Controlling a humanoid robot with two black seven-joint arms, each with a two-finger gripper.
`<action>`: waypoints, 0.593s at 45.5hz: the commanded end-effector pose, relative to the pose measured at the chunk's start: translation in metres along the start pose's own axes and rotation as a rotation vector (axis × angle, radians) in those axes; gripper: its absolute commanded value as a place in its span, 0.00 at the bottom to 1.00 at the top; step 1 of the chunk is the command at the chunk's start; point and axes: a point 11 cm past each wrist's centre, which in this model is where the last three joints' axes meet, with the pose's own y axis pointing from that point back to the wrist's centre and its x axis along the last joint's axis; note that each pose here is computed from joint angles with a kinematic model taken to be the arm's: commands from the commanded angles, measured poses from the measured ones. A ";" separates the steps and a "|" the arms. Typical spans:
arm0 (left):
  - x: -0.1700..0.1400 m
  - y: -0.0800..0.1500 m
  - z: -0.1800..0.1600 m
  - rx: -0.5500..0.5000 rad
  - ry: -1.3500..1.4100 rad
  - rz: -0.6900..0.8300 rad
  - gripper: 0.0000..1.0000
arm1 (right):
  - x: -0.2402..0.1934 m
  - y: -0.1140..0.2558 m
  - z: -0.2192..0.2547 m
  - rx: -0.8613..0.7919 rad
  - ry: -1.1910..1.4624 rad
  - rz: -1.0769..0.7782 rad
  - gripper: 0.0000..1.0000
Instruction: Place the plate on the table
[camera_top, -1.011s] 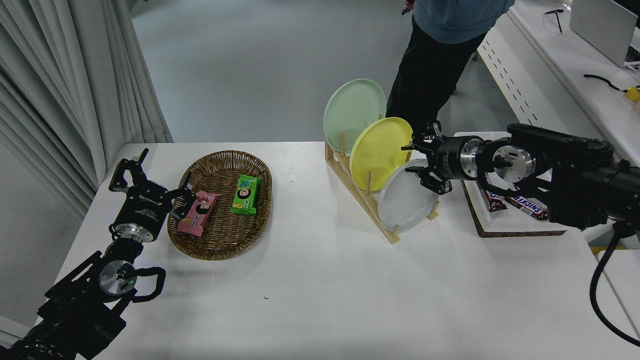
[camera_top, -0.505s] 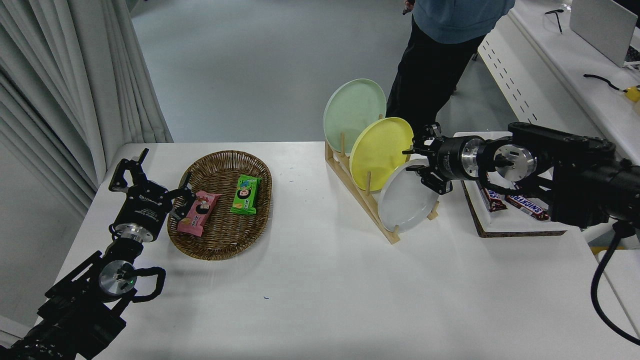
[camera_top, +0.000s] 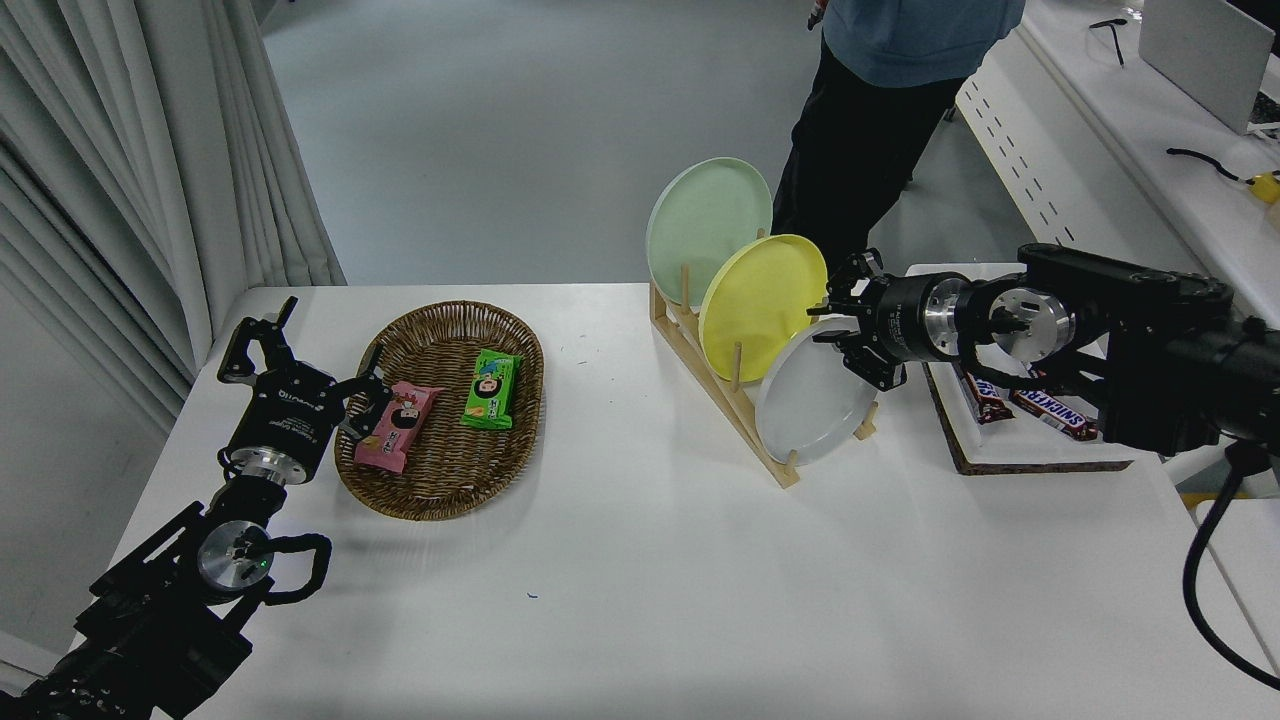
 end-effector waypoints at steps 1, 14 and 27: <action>0.000 0.000 0.000 0.000 0.000 0.001 1.00 | -0.001 0.000 -0.001 0.002 -0.005 -0.002 0.24; 0.000 0.000 0.000 0.000 0.000 -0.001 1.00 | -0.002 -0.001 0.002 -0.015 -0.005 -0.004 0.20; 0.000 0.000 0.000 0.000 0.000 -0.001 1.00 | -0.001 0.000 0.001 -0.015 -0.008 -0.002 0.17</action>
